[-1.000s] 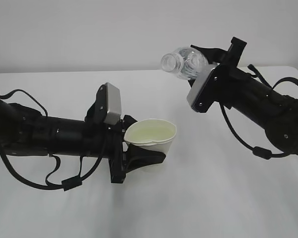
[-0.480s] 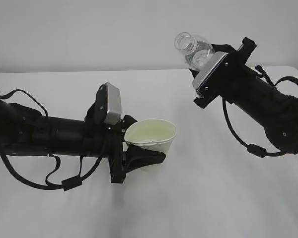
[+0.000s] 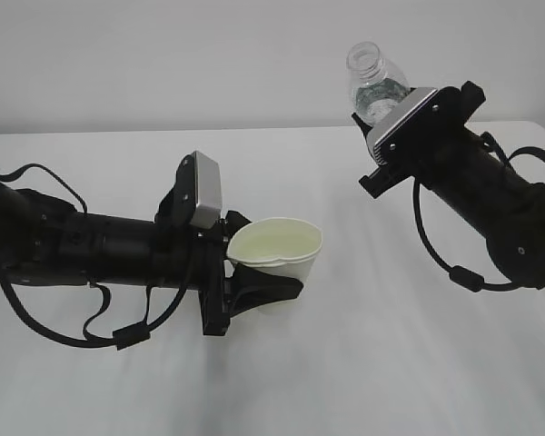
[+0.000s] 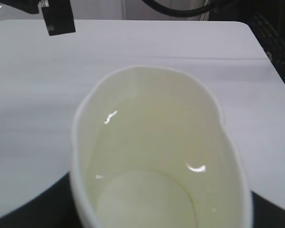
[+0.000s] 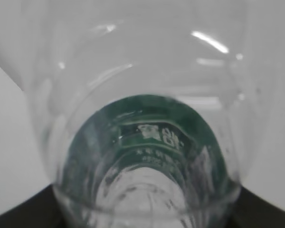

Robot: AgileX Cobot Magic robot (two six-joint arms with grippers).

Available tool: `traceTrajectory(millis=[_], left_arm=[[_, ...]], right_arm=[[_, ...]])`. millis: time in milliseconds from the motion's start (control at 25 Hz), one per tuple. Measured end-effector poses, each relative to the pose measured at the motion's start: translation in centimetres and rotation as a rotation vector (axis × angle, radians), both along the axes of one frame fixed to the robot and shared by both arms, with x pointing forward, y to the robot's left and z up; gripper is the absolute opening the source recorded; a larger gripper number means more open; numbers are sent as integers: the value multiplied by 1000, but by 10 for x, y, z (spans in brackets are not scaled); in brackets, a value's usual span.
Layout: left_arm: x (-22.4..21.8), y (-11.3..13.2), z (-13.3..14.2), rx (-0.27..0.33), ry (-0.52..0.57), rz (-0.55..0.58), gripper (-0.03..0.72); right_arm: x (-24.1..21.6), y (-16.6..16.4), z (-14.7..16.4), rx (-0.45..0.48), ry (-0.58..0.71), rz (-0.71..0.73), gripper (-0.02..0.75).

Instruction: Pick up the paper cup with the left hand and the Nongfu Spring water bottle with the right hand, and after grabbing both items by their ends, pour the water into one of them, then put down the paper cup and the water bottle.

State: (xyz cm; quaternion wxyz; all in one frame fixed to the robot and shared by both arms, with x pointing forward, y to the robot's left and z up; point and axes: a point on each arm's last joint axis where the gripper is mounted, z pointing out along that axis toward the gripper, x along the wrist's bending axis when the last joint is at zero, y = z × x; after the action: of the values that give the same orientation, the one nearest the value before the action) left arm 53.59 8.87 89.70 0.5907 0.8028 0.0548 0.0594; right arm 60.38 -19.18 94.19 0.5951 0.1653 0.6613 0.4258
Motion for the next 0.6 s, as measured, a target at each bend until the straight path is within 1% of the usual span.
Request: traceTrajectory(millis=[600], left_arm=[[0,0,0,0,0,0,414]], right_arm=[[3,-10,0,212,67,-104,407]])
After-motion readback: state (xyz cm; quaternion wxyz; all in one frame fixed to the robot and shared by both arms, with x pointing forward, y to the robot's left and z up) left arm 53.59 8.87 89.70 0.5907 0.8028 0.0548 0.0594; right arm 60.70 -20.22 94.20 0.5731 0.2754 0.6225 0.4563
